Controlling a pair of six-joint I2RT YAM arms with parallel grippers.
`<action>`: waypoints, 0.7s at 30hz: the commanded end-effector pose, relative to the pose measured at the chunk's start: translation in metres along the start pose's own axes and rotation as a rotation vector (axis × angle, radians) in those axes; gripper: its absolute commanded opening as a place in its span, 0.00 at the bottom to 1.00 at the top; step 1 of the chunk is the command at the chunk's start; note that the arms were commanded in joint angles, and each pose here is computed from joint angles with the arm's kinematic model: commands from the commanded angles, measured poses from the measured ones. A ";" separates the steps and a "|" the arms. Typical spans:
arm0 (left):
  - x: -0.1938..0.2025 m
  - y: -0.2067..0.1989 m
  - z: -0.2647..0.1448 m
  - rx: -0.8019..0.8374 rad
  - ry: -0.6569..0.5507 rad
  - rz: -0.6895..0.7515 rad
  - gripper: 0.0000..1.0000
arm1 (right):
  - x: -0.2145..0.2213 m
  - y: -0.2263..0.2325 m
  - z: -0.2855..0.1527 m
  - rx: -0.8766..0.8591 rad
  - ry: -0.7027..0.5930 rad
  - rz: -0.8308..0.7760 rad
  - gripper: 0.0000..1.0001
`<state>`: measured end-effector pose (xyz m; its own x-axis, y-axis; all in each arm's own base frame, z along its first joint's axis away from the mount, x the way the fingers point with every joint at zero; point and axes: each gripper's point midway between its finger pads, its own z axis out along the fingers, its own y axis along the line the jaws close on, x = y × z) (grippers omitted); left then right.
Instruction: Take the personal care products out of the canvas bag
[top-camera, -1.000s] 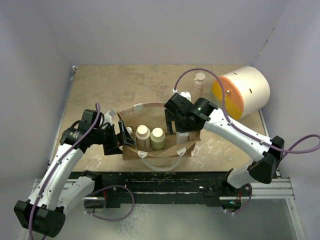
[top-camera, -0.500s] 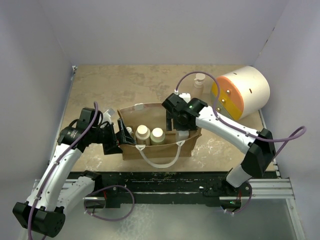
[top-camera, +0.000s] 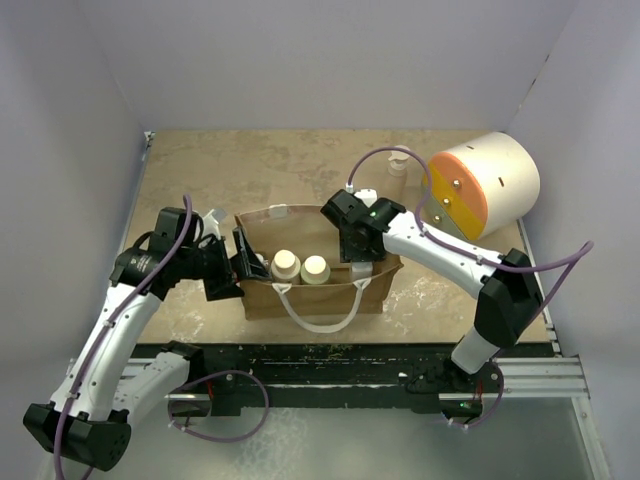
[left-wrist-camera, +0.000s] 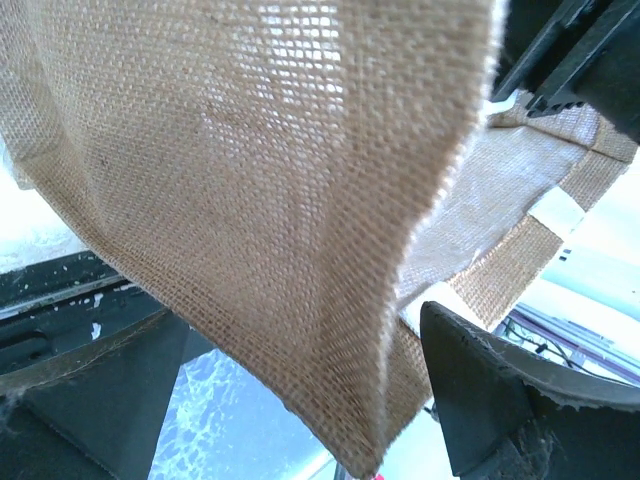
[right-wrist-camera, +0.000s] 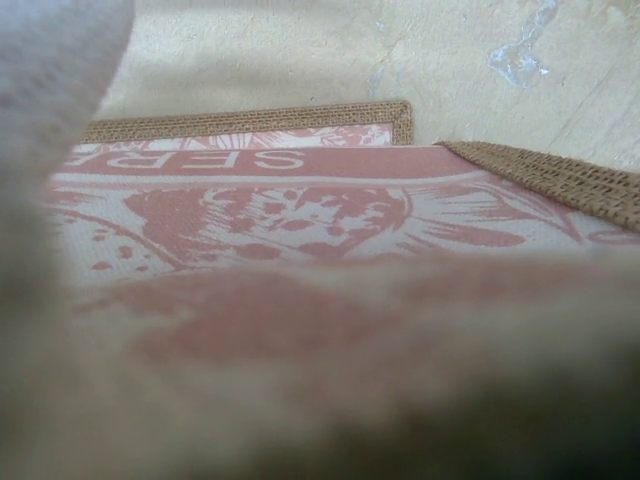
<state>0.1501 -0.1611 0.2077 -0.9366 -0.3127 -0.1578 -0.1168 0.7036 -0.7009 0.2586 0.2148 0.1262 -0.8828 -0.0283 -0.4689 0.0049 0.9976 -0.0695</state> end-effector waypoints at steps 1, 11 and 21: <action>-0.023 -0.024 -0.016 0.052 -0.126 0.049 0.99 | -0.005 -0.007 -0.014 0.016 0.000 0.003 0.18; -0.026 -0.024 -0.022 0.050 -0.185 0.019 0.99 | -0.028 0.000 -0.070 -0.113 -0.046 0.119 0.00; -0.011 -0.015 -0.028 0.028 -0.170 0.018 0.99 | -0.042 0.010 -0.124 -0.294 -0.081 0.279 0.00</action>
<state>0.1549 -0.1520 0.2281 -0.8831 -0.3968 -0.2503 -0.1131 0.6978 -0.7073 0.2375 0.2229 0.2009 -0.8777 0.1126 -0.4658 0.0591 0.9900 0.1279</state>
